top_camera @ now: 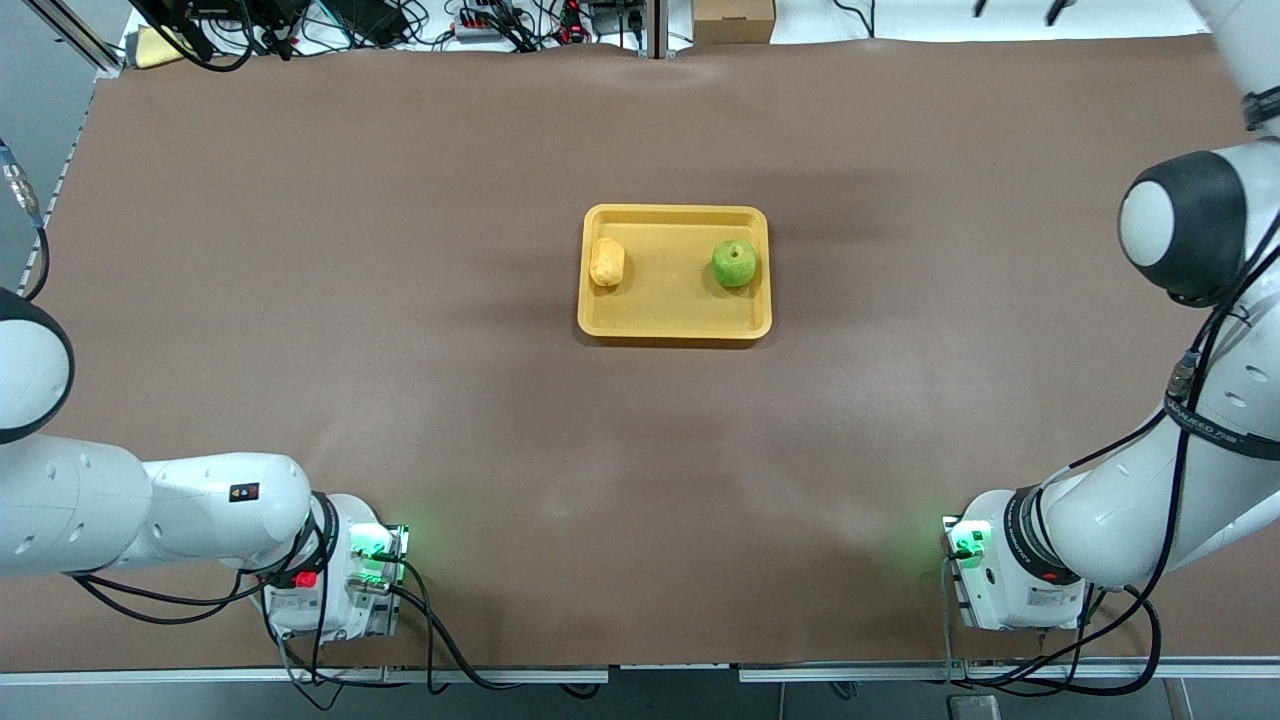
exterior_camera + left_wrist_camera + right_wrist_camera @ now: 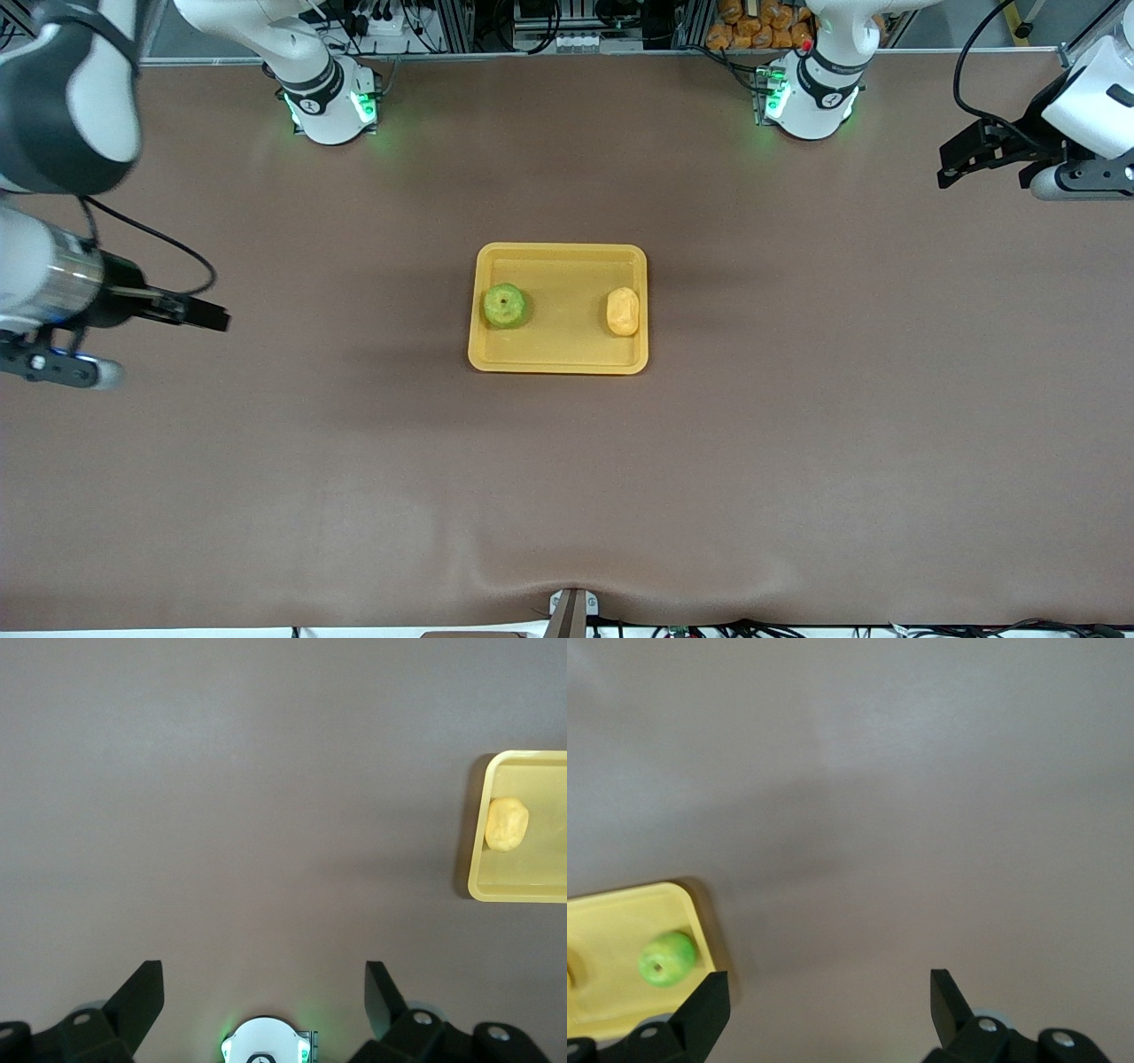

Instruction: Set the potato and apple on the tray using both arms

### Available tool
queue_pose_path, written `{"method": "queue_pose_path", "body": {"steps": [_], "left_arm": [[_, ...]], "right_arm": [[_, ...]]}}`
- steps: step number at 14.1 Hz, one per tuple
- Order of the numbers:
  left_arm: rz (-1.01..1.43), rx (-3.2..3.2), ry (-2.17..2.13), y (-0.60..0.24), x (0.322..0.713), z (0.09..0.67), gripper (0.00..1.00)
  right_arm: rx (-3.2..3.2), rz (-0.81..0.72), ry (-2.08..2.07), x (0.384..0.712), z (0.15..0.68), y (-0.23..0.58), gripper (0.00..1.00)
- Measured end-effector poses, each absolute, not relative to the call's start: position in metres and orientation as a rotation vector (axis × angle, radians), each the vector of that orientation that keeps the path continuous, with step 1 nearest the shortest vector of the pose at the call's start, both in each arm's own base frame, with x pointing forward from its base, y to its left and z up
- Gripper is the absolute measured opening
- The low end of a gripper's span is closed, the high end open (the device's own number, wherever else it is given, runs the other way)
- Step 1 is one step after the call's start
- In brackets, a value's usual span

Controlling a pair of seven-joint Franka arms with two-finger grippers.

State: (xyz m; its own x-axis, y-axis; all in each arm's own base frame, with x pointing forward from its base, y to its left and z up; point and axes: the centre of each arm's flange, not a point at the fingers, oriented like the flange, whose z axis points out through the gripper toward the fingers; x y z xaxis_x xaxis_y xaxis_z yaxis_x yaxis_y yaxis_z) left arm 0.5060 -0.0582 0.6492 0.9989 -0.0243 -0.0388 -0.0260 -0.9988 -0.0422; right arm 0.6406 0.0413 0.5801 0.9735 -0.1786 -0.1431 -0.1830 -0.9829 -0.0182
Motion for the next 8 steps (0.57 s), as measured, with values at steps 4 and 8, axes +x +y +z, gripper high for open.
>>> {"method": "queue_pose_path", "body": {"steps": [4,8], "left_arm": [[0.063,-3.098,0.039,-0.058,0.506,0.648,1.00],[0.071,-3.097,0.043,-0.059,0.506,0.646,1.00]], "right_arm": [[-3.064,0.174,0.271,0.627,0.606,-0.010,1.00],[-3.034,0.117,0.270,0.607,0.633,-0.039,1.00]]}}
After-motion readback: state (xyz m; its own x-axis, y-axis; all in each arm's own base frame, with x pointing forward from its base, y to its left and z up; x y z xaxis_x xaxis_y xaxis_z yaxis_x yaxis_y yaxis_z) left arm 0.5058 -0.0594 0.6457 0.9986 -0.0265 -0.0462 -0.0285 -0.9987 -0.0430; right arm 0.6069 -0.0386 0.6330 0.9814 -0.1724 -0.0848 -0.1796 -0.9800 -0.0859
